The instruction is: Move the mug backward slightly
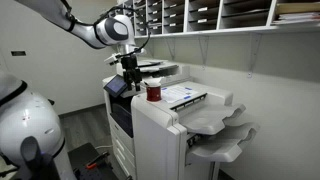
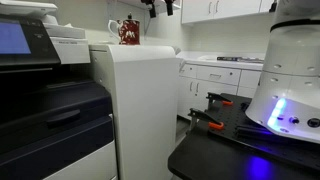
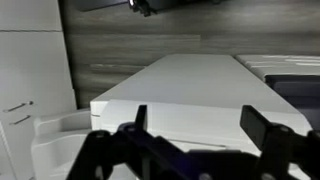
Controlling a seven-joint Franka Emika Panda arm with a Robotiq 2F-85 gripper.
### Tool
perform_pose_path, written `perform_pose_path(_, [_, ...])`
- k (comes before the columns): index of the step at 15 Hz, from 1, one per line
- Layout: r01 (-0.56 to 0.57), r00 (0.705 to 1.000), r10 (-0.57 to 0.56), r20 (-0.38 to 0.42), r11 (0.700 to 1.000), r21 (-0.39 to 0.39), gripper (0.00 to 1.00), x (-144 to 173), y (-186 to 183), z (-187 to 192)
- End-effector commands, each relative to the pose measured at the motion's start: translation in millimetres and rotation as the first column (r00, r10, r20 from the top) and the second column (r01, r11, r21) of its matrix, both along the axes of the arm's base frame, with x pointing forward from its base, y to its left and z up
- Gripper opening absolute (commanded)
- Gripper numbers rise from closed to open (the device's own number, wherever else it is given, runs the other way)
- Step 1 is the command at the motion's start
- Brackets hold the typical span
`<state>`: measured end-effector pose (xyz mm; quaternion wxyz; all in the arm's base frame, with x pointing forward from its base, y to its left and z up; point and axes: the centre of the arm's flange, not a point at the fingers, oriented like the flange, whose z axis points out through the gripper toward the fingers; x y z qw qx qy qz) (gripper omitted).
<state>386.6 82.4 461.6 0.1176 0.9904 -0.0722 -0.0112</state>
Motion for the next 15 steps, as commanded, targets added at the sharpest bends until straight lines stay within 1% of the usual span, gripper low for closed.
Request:
perform_pose_path(1, [0.000, 1.000, 0.000, 0.001, 1.000, 0.000, 1.00, 0.1, 0.1, 0.4])
perform_pose_path(4, [0.000, 1.000, 0.000, 0.001, 1.000, 0.000, 1.00, 0.1, 0.1, 0.5])
perform_pose_path(5, [0.016, 1.000, -0.017, 0.018, 0.999, 0.030, 1.00, 3.9, -0.9, 1.8])
perform_pose_path(6, [0.047, 0.998, -0.050, 0.037, 0.996, 0.077, 1.00, 10.5, -3.7, 3.9])
perform_pose_path(8, [0.109, 0.987, -0.126, 0.102, 0.981, 0.162, 1.00, 33.4, -11.7, 11.1])
perform_pose_path(10, [0.152, 0.964, -0.197, 0.178, 0.960, 0.235, 1.00, 52.8, -24.2, 22.3])
perform_pose_path(11, [0.169, 0.952, -0.231, 0.201, 0.944, 0.283, 1.00, 61.9, -31.7, 26.0])
perform_pose_path(13, [0.209, 0.922, -0.304, 0.239, 0.912, 0.353, 1.00, 77.5, -43.9, 32.6])
perform_pose_path(15, [0.259, 0.891, -0.374, 0.258, 0.885, 0.388, 1.00, 94.0, -53.6, 28.8])
